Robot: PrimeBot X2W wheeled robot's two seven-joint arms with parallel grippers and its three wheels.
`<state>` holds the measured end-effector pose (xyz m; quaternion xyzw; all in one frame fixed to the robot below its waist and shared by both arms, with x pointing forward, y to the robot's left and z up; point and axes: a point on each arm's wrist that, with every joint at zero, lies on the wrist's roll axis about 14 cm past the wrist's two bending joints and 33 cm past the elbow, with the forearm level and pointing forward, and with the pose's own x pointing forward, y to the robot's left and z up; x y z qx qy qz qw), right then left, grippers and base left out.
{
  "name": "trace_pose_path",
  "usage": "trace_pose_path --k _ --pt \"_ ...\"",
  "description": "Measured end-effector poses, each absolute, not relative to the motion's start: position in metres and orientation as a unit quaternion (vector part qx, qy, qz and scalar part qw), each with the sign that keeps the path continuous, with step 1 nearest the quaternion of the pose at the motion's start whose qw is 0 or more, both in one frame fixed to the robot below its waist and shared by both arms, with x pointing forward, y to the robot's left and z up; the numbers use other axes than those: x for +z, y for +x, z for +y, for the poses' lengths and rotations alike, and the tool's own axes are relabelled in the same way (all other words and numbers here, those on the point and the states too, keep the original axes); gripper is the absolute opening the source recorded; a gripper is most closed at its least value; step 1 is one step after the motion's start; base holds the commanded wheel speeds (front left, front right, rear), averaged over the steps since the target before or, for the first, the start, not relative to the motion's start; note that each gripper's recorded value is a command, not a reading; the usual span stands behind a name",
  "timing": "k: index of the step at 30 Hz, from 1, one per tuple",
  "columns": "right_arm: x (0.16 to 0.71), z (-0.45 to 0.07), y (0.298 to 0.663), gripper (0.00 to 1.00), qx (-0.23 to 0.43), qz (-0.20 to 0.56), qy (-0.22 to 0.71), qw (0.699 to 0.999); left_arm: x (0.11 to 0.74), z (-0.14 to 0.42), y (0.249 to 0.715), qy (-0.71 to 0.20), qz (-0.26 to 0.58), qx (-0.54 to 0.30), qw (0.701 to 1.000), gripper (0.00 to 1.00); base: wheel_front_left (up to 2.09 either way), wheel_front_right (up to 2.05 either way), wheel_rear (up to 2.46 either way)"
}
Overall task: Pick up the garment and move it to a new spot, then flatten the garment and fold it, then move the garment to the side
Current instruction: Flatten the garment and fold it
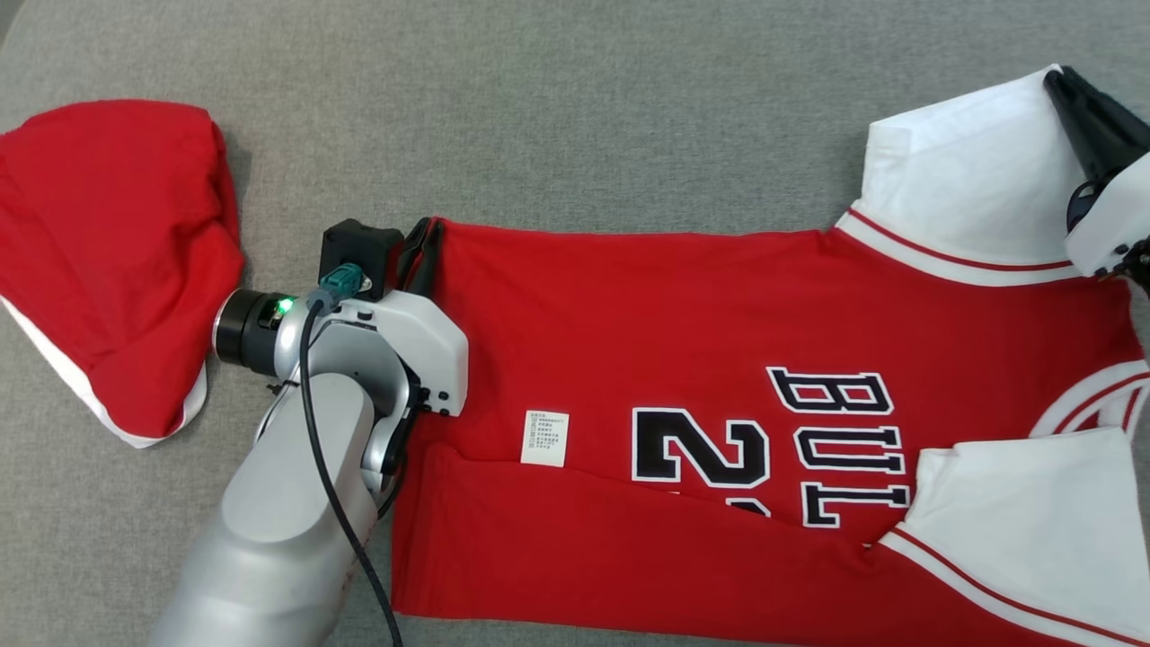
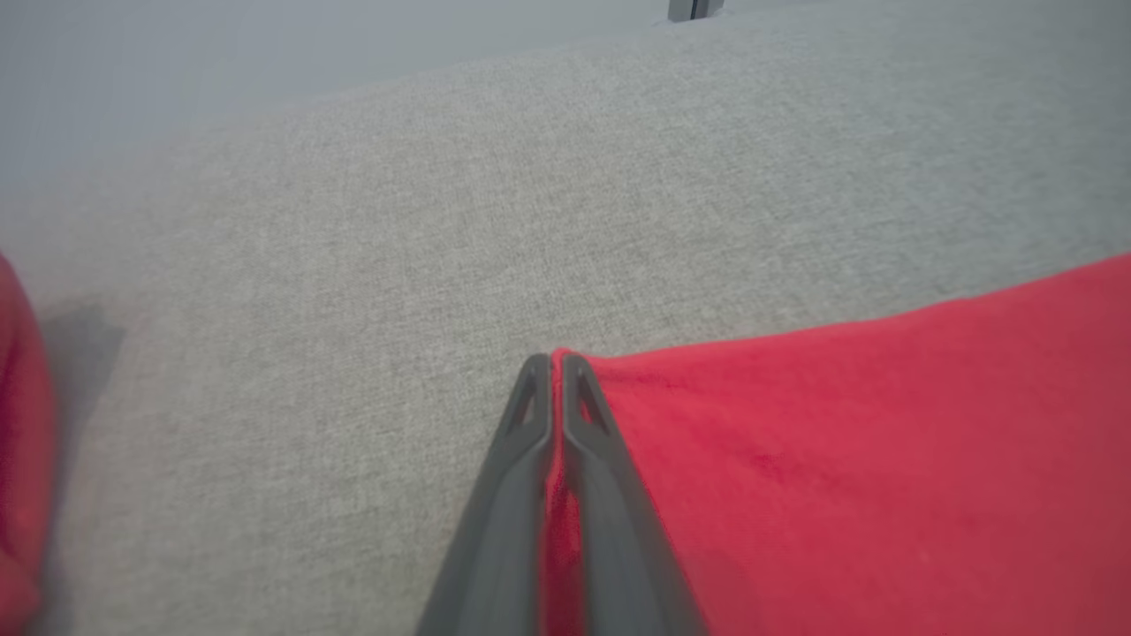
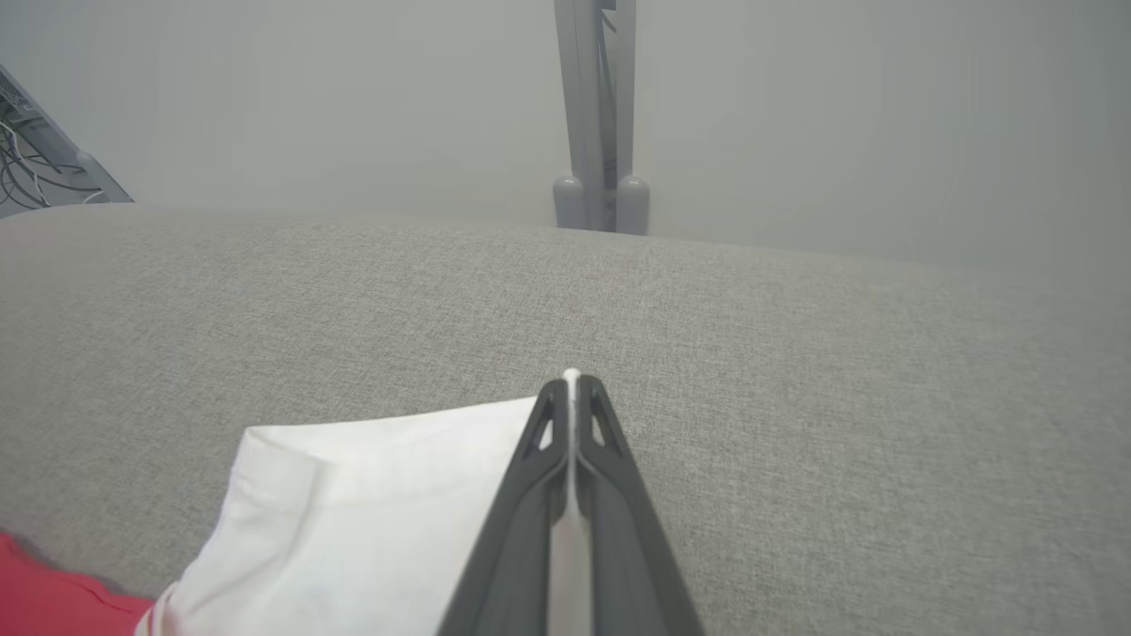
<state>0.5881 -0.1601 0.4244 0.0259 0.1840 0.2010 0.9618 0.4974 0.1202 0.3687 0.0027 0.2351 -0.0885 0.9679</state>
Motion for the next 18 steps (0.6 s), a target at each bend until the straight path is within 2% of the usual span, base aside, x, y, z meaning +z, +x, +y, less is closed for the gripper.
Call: trace_pose_path --k 18 --pt "0.464 -0.161 0.525 0.00 0.229 0.147 0.009 0.962 0.400 0.108 0.476 0.034 0.199 -0.135 0.970 0.00 0.00 0.00 0.00"
